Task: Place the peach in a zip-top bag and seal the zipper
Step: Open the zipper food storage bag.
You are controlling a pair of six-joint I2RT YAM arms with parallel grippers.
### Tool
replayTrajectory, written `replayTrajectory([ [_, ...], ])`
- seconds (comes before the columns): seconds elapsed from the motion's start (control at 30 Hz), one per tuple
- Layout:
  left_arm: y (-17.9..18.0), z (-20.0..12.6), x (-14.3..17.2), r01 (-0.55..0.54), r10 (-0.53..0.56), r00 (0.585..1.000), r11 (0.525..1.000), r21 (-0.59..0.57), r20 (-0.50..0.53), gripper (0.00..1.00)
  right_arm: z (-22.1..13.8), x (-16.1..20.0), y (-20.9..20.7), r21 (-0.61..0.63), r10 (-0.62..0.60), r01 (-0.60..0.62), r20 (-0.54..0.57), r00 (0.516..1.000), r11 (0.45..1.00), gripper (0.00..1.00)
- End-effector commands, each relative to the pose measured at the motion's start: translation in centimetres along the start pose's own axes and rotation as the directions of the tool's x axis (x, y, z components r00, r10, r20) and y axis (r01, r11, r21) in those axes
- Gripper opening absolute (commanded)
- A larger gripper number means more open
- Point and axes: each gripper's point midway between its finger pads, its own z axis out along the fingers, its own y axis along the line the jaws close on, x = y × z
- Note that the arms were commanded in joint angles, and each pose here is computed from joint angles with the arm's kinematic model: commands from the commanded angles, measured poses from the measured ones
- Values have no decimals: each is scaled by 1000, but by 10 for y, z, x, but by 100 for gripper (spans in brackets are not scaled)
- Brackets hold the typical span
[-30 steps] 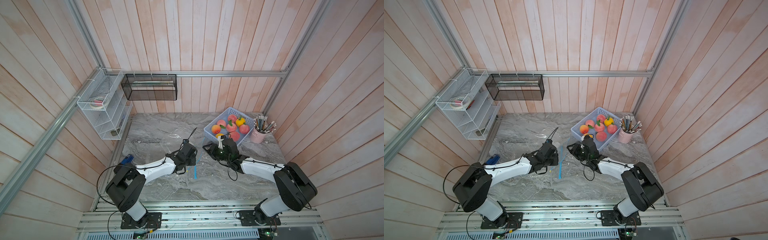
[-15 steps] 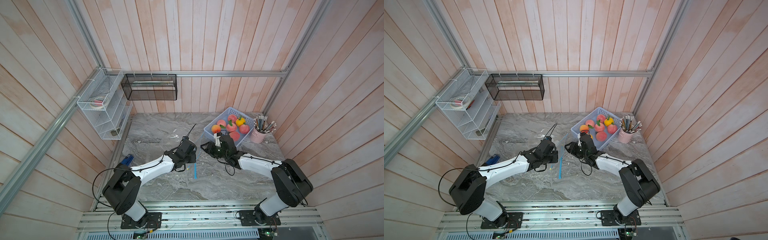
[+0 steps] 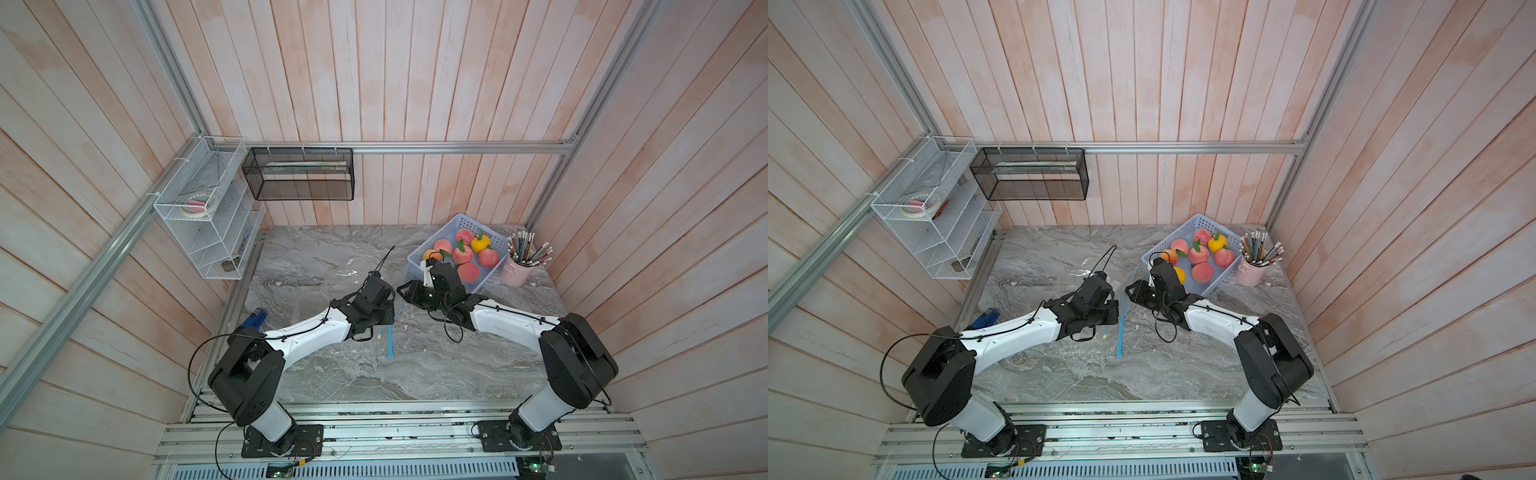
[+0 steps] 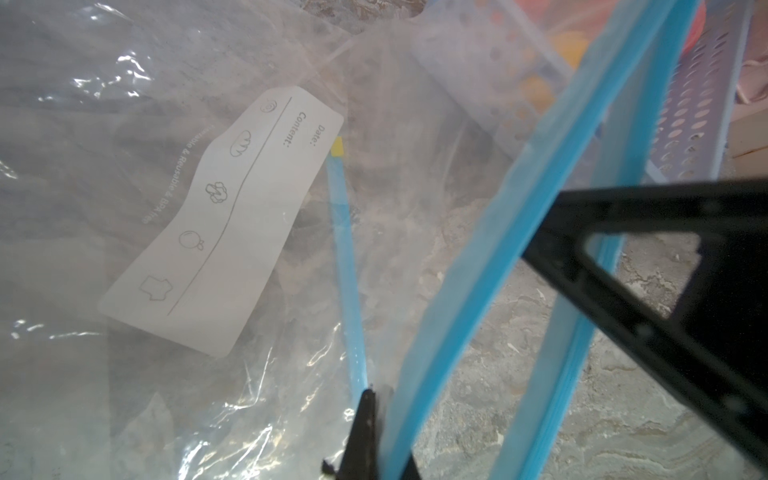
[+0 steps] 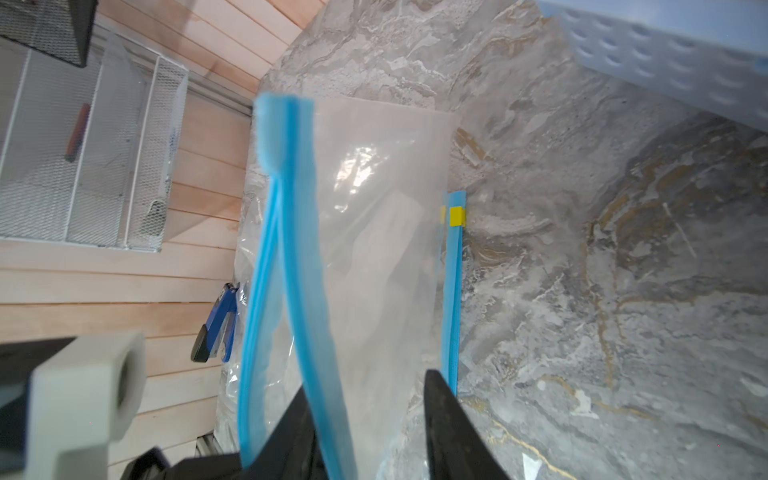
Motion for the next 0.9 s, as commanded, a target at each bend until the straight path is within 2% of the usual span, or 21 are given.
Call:
replayTrajectory([
  [0.0,-5,-2,-6,-17,17,1000,1000,12,5,0,6,2,-16,121,-15,18,-26,1000,993,18],
  [0.07,-4,-2,-7,-12,12,1000,1000,3,5,0,7,0,-18,145,-18,22,-25,1000,989,2],
  [0.1,-4,-2,-8,-10,10,1000,1000,0,8,0,7,0,-18,151,-21,25,-27,999,988,0],
  [0.2,-2,-3,-10,3,-3,1000,1000,-11,9,0,5,2,-18,163,-35,40,-37,999,986,0],
  [0.37,2,-2,-17,26,-25,1000,999,-22,12,17,-1,7,-11,148,-52,62,-72,996,987,0],
  [0.57,1,3,-29,6,-6,1000,1000,-23,10,26,-6,18,0,107,-39,54,-141,989,993,0],
  [0.77,7,22,-24,-25,24,999,998,-49,-33,26,-4,20,-4,122,-9,27,-146,989,992,0],
  [0.87,9,26,-25,-30,27,999,998,-60,-37,14,0,21,-10,133,5,14,-139,990,991,0],
])
